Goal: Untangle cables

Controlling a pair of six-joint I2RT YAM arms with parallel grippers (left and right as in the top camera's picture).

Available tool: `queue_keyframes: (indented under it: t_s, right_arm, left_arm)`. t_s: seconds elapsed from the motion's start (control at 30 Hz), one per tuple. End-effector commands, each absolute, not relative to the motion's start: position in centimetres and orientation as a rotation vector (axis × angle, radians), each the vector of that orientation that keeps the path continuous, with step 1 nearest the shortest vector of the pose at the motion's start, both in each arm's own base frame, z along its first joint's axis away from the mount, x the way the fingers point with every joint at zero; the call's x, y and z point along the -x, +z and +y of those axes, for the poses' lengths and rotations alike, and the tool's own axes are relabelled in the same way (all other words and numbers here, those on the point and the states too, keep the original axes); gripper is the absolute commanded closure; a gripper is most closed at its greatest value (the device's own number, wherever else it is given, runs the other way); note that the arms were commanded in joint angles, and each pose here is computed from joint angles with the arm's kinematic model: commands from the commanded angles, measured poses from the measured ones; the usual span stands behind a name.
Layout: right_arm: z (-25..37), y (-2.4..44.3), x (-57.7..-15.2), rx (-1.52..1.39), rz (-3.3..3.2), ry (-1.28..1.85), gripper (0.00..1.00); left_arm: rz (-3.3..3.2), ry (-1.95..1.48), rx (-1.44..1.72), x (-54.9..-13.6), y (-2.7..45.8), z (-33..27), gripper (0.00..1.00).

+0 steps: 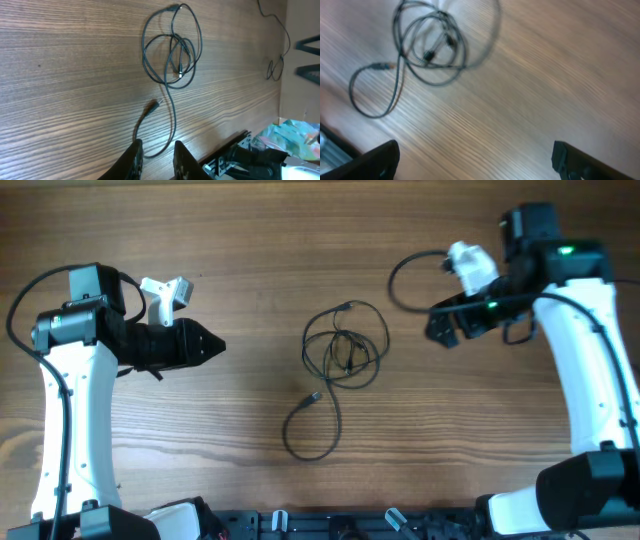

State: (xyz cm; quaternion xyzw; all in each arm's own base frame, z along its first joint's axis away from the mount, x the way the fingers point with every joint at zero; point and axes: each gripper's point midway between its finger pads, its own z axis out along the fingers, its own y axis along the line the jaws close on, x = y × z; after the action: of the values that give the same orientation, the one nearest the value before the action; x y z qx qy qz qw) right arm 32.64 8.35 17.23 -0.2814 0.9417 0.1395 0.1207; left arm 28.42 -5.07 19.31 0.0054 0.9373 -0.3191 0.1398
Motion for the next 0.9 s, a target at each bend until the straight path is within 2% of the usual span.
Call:
queue_keyframes:
  t_s: [0.0,0.1,0.37,0.57,0.87]
  right_arm:
    - [11.4,13.6,-31.5,1.102,2.647,0.484,0.0]
    - [12.9,10.8,-31.9,1.18,2.583,0.421,0.0]
    - [19.1,7.1,-33.4,1.381,2.221,0.35,0.0]
    - [19.3,3.5,-31.4,1.668,2.043,0.293,0.0]
    - [19.4,-0.8,-30.2,1.745,2.078,0.374,0.01]
  left_arm:
    - [2.694,-0.88,-0.063,-28.5,19.6,-4.9,0.77]
    - [2.688,-0.837,-0.07,-28.9,19.5,-4.5,0.77]
    - [2.672,-0.816,-0.079,-29.4,19.5,-4.3,0.77]
    - [2.674,-0.798,-0.08,-29.5,19.4,-4.1,0.76]
    - [2.671,-0.793,-0.081,-29.6,19.5,-4.1,0.76]
